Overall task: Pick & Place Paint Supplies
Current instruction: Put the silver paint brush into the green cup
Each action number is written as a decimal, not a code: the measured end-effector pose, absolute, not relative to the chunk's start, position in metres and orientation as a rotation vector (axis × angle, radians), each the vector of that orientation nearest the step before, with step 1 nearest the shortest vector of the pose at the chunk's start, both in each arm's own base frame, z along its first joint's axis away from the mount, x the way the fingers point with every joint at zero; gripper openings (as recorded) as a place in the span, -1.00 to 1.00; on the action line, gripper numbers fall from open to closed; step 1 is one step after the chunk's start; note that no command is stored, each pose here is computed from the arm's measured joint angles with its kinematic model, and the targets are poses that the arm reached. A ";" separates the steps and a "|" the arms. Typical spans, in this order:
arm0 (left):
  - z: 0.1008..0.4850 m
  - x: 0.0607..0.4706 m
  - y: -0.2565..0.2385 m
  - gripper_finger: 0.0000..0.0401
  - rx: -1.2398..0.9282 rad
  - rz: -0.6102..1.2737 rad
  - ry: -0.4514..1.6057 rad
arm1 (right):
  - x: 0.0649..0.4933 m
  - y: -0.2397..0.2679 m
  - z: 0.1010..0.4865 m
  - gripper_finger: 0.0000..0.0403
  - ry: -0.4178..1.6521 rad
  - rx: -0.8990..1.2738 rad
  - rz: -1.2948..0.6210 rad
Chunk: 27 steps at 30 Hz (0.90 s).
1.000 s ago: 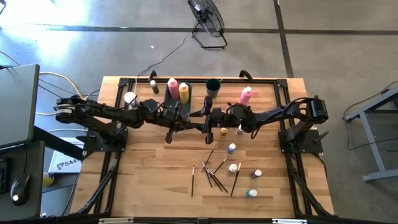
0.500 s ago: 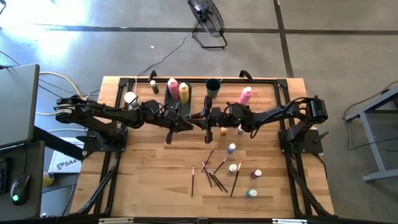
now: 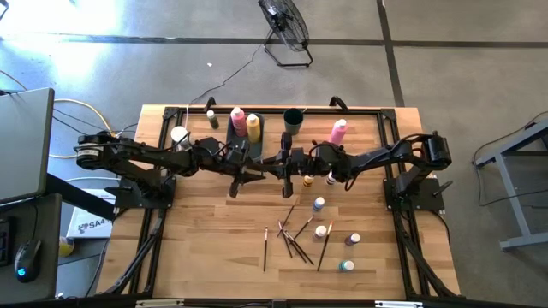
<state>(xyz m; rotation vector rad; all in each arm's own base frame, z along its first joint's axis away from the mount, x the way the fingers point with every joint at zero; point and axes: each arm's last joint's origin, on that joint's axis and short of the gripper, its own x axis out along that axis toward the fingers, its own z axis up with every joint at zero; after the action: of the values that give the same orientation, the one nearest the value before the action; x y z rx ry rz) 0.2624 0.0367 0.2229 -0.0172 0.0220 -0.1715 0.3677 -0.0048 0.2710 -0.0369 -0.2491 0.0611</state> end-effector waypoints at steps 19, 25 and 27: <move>0.250 0.246 0.034 0.05 0.015 -0.170 -0.074 | 0.361 -0.006 0.281 -0.94 -0.237 -0.042 0.031; 0.264 0.226 0.031 0.05 0.054 -0.141 -0.043 | 0.354 -0.010 0.287 -0.94 -0.154 -0.088 -0.101; 0.267 0.220 0.031 0.05 0.062 -0.101 -0.028 | 0.353 -0.015 0.288 -0.94 -0.141 -0.110 -0.157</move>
<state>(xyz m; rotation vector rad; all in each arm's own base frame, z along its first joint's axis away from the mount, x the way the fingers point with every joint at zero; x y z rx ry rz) 0.2202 0.0312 0.2668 0.0623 -0.0276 -0.1011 0.3528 -0.0149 0.2878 -0.1100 -0.1414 -0.1565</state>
